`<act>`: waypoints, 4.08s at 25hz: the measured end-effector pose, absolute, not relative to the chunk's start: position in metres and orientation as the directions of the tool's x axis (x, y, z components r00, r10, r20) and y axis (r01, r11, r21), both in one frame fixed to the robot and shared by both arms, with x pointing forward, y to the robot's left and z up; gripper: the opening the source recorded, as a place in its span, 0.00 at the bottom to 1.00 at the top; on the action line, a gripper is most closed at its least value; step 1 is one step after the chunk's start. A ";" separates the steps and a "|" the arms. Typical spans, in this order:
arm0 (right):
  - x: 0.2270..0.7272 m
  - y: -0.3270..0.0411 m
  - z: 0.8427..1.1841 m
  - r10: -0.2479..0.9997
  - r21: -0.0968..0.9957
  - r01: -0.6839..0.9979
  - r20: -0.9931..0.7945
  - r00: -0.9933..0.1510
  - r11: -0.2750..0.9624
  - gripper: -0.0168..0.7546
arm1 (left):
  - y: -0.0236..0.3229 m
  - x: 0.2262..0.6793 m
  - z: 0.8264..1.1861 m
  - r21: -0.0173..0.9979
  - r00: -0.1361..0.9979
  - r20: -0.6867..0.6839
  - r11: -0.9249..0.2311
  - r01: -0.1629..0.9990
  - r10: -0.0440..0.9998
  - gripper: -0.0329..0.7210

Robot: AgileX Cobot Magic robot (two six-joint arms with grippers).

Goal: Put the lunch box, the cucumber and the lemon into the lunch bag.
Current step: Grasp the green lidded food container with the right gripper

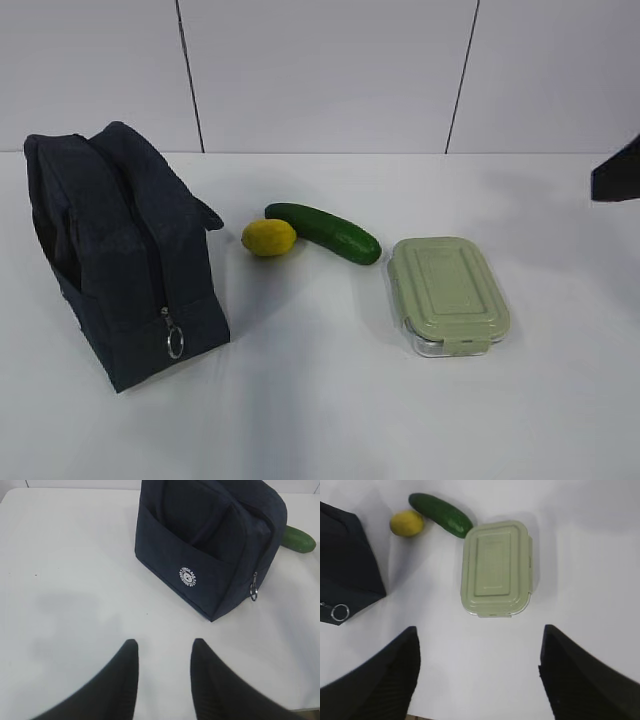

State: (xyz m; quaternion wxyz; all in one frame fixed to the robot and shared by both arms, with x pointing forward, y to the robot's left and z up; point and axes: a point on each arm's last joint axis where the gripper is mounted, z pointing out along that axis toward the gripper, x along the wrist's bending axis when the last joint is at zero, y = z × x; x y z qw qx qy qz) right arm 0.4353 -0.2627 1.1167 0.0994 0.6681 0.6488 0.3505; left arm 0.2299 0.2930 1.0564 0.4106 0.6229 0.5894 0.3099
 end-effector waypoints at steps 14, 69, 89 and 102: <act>0.554 -0.241 1.037 0.834 0.329 0.943 0.502 -0.229 0.061 0.77 | 0.293 0.230 1.056 0.877 0.113 -0.098 0.032 0.480 0.989 0.36; 0.626 -0.314 0.881 0.586 0.316 0.946 0.782 -0.214 -0.075 0.77 | 0.293 0.230 1.056 0.877 0.113 -0.098 0.032 0.480 0.989 0.36; 0.625 -0.313 0.879 0.571 0.306 0.949 0.793 -0.214 -0.069 0.69 | 0.293 0.230 1.056 0.877 0.113 -0.098 0.032 0.480 0.989 0.36; 0.626 -0.312 0.869 0.545 0.278 0.956 0.817 -0.188 -0.088 0.57 | 0.293 0.230 1.056 0.877 0.113 -0.098 0.032 0.480 0.989 0.36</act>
